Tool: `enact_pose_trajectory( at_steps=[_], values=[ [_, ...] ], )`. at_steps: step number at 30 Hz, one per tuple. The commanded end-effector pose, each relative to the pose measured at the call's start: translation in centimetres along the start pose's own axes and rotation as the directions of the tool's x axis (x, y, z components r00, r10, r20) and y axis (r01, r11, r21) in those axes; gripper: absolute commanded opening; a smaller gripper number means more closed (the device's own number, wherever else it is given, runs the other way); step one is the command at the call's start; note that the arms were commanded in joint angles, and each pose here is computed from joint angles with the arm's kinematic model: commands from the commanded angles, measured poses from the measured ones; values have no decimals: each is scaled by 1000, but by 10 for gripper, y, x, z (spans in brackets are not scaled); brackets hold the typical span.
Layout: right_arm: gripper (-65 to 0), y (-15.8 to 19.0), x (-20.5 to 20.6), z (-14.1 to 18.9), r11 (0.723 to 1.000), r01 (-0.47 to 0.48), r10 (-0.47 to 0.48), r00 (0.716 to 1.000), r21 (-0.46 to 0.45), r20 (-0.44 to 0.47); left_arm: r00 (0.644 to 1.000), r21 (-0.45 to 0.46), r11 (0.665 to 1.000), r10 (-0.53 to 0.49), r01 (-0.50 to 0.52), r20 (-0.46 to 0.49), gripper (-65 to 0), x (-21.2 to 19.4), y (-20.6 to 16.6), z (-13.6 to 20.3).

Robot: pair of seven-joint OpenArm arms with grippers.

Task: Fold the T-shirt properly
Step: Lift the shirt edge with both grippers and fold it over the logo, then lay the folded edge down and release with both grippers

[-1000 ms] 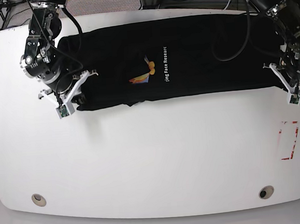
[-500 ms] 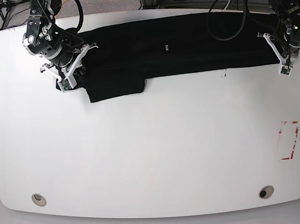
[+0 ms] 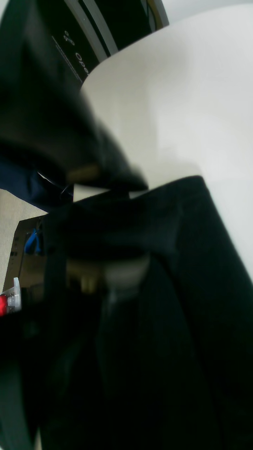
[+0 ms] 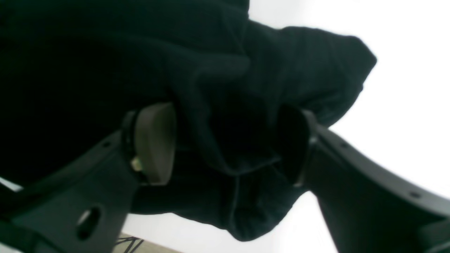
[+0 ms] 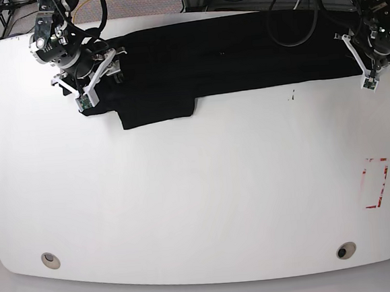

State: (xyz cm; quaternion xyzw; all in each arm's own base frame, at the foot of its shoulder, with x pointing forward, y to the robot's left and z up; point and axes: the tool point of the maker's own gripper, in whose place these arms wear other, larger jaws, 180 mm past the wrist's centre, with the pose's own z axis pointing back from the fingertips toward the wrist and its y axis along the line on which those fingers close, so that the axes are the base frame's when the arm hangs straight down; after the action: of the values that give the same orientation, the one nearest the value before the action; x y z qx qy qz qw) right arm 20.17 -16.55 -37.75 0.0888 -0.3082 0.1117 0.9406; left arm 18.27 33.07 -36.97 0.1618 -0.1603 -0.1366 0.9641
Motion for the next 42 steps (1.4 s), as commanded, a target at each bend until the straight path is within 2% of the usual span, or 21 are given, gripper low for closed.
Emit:
enact_pose_trajectory(
  at_steps=[1, 3, 7, 16, 19, 23, 25, 26, 30, 37, 42],
  values=[
    [-206, 5, 21, 5, 999, 7, -10, 997, 40, 81, 999, 50, 999, -12, 10, 45, -257, 15, 14, 11],
    [-206, 9, 31, 6, 997, 22, -30, 993, 68, 114, 997, 67, 998, -14, 9, 77, -236, 26, 17, 17],
    [-206, 15, 51, 7, 993, 38, -57, 983, 115, 172, 993, 86, 996, -37, 28, 114, -235, 45, 17, 27],
    [-214, 27, 70, 7, 981, 49, -92, 970, 188, 227, 997, 96, 995, 0, -7, 74, -240, 51, 20, 31],
    [-301, 45, 63, 2, 973, 38, -85, 976, 229, 202, 1000, 78, 997, -14, 13, 20, -278, 30, 12, 26],
    [-503, 54, 39, -7, 971, 35, -67, 989, 236, 130, 997, 41, 999, -32, 35, -64, -344, -1, 0, 18],
    [-626, 55, 26, -13, 974, 35, -55, 995, 225, 86, 993, 20, 999, -45, 48, -107, -375, -19, -7, 15],
    [-650, 55, 20, -16, 975, 35, -51, 997, 220, 66, 992, 10, 999, -50, 52, -117, -382, -26, -10, 14],
    [-623, 45, 0, -28, 984, 29, -30, 1000, 176, 3, 991, -32, 997, -67, 63, -120, -386, -42, -23, 8],
    [-621, 19, -13, -41, 995, 1, 1, 1000, 102, -22, 989, -94, 995, -50, 37, -137, -386, -54, -35, -11],
    [-621, -4, -8, -51, 997, -9, 10, 1000, 73, -19, 996, -122, 992, -37, 27, -81, -386, -22, -38, -27]
  ],
)
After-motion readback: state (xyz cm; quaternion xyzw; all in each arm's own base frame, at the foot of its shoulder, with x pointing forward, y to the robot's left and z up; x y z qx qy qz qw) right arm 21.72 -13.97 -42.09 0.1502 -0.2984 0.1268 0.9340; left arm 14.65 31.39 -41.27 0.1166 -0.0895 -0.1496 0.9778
